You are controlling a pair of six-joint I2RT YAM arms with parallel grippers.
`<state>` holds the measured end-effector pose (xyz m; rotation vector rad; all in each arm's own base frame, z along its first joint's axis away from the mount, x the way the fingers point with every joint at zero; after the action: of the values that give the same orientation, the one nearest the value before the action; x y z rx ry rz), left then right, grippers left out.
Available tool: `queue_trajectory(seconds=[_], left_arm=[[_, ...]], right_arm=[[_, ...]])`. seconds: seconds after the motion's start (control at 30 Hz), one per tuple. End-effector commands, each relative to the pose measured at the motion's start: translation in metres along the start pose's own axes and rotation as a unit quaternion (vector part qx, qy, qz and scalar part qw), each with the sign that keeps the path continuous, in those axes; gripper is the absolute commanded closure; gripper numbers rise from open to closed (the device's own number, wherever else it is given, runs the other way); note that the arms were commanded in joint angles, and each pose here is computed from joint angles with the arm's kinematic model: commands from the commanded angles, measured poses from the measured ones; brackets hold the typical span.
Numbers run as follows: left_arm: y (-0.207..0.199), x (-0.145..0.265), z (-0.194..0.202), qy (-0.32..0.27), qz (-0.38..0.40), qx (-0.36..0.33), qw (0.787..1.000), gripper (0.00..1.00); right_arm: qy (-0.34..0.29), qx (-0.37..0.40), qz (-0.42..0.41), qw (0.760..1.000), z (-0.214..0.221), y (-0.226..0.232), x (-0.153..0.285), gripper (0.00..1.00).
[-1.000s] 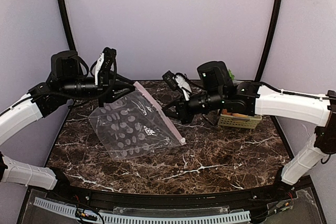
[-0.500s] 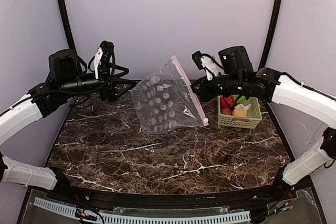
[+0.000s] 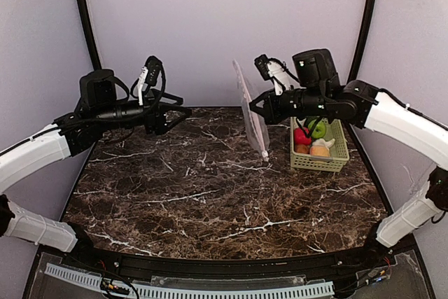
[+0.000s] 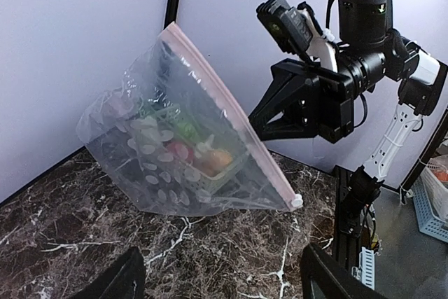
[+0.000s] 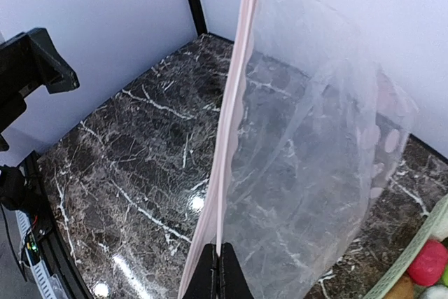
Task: Place the food in the zip-top bag and seal the zipper
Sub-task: Open the zipper food storage bag at the center of the board.
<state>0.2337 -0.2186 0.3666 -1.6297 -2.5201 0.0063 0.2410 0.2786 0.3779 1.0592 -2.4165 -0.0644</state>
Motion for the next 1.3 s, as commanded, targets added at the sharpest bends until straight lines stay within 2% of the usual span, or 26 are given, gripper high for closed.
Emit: queue_trajectory(seconds=[0.0, 0.13, 0.33, 0.57, 0.93, 1.27], left_arm=[[0.000, -0.009, 0.007, -0.006, 0.038, 0.042, 0.998, 0.24], [0.003, -0.018, 0.016, 0.005, 0.052, 0.065, 0.997, 0.24], [0.011, -0.032, 0.032, 0.032, 0.047, 0.103, 0.993, 0.25], [0.015, -0.041, 0.043, 0.048, 0.054, 0.141, 0.987, 0.25], [0.006, -0.058, 0.059, 0.072, 0.080, 0.156, 0.982, 0.25], [0.004, -0.069, 0.074, 0.109, 0.064, 0.162, 0.979, 0.33]], right_arm=[[0.046, -0.033, -0.071, 0.996, 0.028, 0.017, -0.041, 1.00], [0.065, -0.064, -0.079, 0.993, 0.041, 0.024, -0.070, 1.00], [0.065, -0.099, -0.103, 0.988, 0.046, 0.029, -0.089, 1.00], [0.056, -0.112, -0.113, 0.986, 0.049, 0.036, -0.096, 1.00], [0.050, -0.098, -0.078, 0.991, 0.047, 0.050, -0.106, 1.00], [0.042, -0.104, -0.061, 0.992, 0.046, 0.049, -0.105, 1.00]])
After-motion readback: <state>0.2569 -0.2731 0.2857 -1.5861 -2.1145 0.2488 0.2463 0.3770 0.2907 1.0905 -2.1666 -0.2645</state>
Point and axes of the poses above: each gripper's point midway between its finger pads, its own x axis back along the fingers, its own y axis along the line the jaws close on, z = x × y, the point moved 8 cm from there along x, back along the fingers, and after that the axes turned 6 degrees about -x, right-handed, at the moved point
